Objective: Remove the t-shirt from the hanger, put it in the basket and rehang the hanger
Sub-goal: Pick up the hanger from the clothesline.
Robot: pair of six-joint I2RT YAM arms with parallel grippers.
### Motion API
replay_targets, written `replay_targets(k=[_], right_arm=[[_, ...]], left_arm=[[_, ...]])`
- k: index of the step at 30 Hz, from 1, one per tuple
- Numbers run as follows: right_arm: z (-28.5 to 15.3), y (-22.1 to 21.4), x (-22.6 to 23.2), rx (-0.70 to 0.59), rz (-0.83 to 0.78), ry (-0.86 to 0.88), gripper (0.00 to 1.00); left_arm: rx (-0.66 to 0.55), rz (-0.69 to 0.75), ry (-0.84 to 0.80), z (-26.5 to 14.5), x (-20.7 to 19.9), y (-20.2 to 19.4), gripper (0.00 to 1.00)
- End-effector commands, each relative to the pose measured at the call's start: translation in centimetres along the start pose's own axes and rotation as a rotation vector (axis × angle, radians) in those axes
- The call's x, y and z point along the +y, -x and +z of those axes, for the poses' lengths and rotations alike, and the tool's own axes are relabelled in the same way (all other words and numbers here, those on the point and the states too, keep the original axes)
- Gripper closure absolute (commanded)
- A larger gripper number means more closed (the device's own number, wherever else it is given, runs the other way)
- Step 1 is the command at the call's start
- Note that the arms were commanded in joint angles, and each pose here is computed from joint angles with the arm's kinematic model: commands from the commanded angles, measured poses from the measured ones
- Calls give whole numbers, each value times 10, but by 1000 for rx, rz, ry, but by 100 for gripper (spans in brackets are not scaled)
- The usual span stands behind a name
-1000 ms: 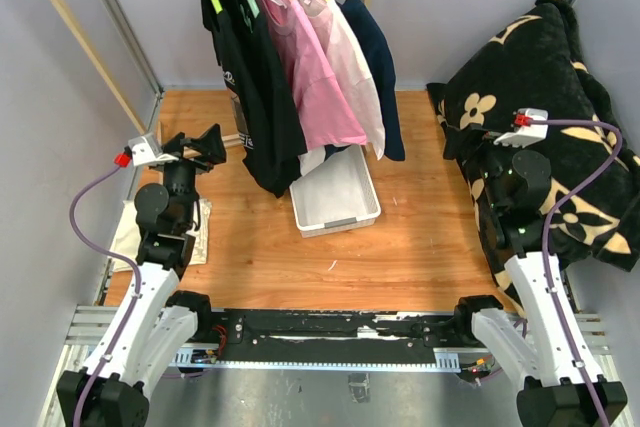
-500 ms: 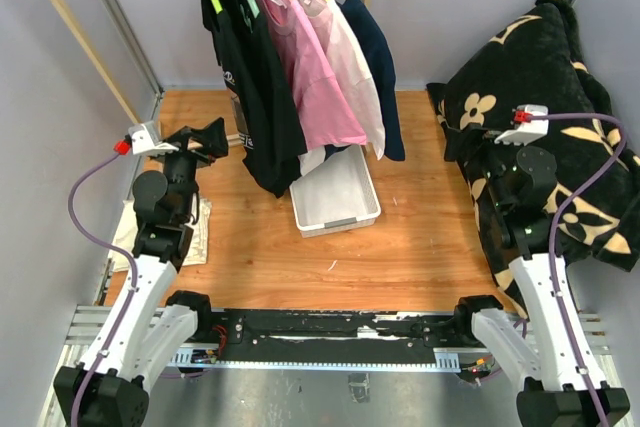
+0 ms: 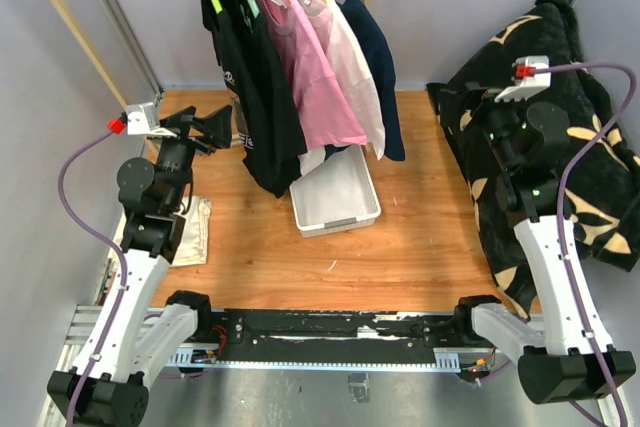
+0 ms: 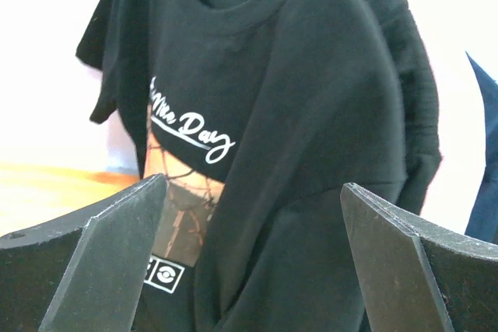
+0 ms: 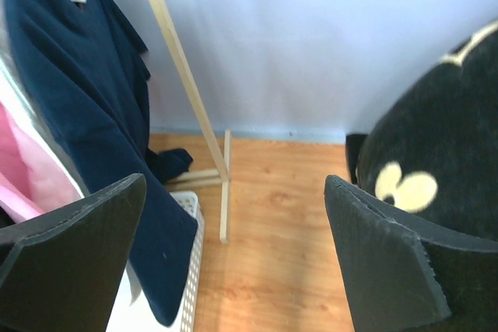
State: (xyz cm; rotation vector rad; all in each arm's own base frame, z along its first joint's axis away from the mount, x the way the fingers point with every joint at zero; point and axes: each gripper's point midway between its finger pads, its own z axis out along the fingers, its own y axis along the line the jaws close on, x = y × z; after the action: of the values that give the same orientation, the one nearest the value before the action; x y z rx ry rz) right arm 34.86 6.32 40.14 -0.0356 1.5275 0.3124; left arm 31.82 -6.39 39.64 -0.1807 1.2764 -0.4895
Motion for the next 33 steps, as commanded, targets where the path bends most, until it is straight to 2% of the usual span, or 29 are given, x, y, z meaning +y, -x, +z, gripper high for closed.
replay_targets(k=[1,20,25,33], right_arm=[[10,42,25,-79,-40,90,1],[55,98,98,-171,-143,275,1],[65,106,120,-196,-121,384,8],[89,100,138,-170,-93,457,23]], left_arm=[[29,30,-83,0,-19,10,0],[48,31,-148,-1,-34,15,0],[45,43,-182,-5,-41,19,0],[30,50,-221,-10,-50,26,0]])
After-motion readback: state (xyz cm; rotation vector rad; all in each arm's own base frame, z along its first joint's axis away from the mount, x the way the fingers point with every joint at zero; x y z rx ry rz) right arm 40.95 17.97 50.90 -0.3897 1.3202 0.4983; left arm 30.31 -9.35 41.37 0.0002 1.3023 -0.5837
